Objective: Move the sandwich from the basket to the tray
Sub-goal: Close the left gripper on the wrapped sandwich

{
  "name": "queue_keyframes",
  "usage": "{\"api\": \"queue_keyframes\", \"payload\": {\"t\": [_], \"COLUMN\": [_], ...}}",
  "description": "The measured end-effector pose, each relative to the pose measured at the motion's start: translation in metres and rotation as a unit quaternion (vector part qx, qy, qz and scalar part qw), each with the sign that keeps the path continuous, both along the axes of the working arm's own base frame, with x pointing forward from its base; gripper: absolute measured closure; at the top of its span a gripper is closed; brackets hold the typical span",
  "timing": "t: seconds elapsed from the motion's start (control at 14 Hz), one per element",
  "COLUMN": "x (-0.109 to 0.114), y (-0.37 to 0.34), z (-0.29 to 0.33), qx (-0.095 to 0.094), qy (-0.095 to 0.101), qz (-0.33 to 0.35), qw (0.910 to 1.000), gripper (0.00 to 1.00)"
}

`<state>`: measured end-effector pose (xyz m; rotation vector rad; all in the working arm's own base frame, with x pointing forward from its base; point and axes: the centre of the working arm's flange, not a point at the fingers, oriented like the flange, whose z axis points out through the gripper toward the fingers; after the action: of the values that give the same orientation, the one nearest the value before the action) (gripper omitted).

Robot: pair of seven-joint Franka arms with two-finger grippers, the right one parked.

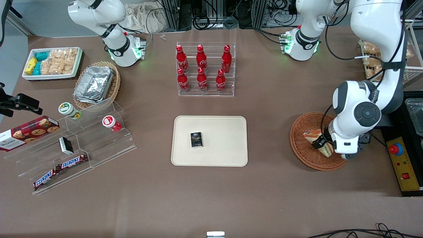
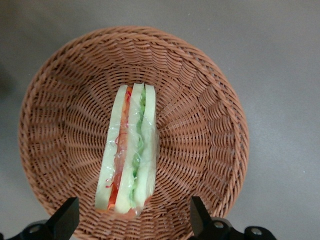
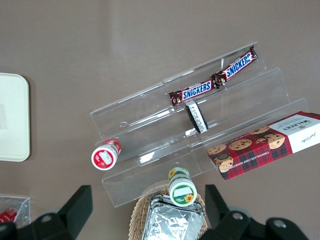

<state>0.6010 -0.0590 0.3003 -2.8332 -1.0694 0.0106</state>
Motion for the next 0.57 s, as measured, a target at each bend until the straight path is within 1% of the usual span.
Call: {"api": "queue_keyframes", "payload": {"t": [0.29, 0.43, 0.57], "x": [-0.011, -0.016, -0.018], "y": [0.001, 0.003, 0.005], "z": [-0.019, -0.025, -0.029], "qx": [-0.001, 0.007, 0.011], "qy": [-0.002, 0.003, 0.006], "qz": [-0.001, -0.008, -0.010], "qw": [1.0000, 0.9999, 0.9999], "gripper": [0.00, 0.00, 0.00]}}
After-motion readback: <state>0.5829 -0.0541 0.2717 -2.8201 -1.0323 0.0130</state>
